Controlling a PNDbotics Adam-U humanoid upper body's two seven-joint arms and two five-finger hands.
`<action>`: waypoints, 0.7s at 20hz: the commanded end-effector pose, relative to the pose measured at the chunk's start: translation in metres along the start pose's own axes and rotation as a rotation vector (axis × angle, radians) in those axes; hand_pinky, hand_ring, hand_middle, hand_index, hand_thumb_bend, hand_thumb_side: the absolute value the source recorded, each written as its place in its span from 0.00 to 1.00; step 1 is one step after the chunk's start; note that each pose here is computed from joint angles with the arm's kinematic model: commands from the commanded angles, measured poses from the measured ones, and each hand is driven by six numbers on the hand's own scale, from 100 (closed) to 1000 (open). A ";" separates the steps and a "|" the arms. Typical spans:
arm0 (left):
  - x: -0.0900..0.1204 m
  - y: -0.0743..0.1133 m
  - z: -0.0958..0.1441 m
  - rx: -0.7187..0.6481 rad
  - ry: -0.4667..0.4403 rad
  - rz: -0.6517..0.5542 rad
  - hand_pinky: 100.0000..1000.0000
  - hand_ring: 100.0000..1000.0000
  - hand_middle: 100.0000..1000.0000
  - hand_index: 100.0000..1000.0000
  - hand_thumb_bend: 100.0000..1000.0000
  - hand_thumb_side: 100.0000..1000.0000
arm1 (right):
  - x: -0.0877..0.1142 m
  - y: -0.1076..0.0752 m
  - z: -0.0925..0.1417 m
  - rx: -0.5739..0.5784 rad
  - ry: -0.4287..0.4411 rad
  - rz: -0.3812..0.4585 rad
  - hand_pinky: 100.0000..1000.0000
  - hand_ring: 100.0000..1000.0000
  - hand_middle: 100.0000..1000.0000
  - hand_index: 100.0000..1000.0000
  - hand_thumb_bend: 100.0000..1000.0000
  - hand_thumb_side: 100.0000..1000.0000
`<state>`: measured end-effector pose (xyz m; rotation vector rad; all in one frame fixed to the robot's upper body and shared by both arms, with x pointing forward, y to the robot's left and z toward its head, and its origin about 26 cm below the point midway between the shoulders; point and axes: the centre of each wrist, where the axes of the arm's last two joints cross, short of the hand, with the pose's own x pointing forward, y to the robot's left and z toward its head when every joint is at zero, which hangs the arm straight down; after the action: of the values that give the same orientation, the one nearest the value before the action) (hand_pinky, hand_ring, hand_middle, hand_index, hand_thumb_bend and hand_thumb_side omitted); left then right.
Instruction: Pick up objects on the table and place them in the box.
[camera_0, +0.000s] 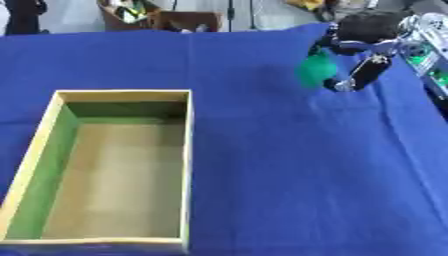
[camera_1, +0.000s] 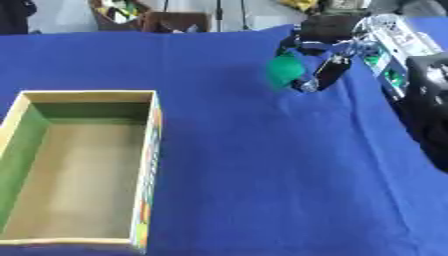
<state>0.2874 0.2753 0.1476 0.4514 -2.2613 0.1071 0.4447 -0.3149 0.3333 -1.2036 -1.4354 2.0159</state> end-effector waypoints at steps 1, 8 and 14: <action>0.007 0.003 -0.005 -0.007 -0.029 -0.007 0.00 0.30 0.37 0.45 0.00 0.88 | -0.003 -0.026 0.009 -0.085 0.026 -0.015 0.46 0.48 0.03 0.00 0.00 0.17; 0.007 0.003 -0.006 -0.011 -0.028 -0.007 0.00 0.30 0.37 0.45 0.00 0.88 | 0.012 -0.055 0.008 -0.203 -0.010 -0.066 0.46 0.45 0.01 0.00 0.00 0.16; 0.007 0.003 -0.006 -0.014 -0.030 -0.003 0.00 0.30 0.37 0.45 0.00 0.88 | 0.045 -0.097 0.001 -0.369 -0.086 -0.063 0.45 0.43 0.00 0.00 0.00 0.14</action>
<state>0.2876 0.2765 0.1489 0.4494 -2.2591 0.1002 0.4142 -0.2517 0.3850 -1.1706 -1.8524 1.8529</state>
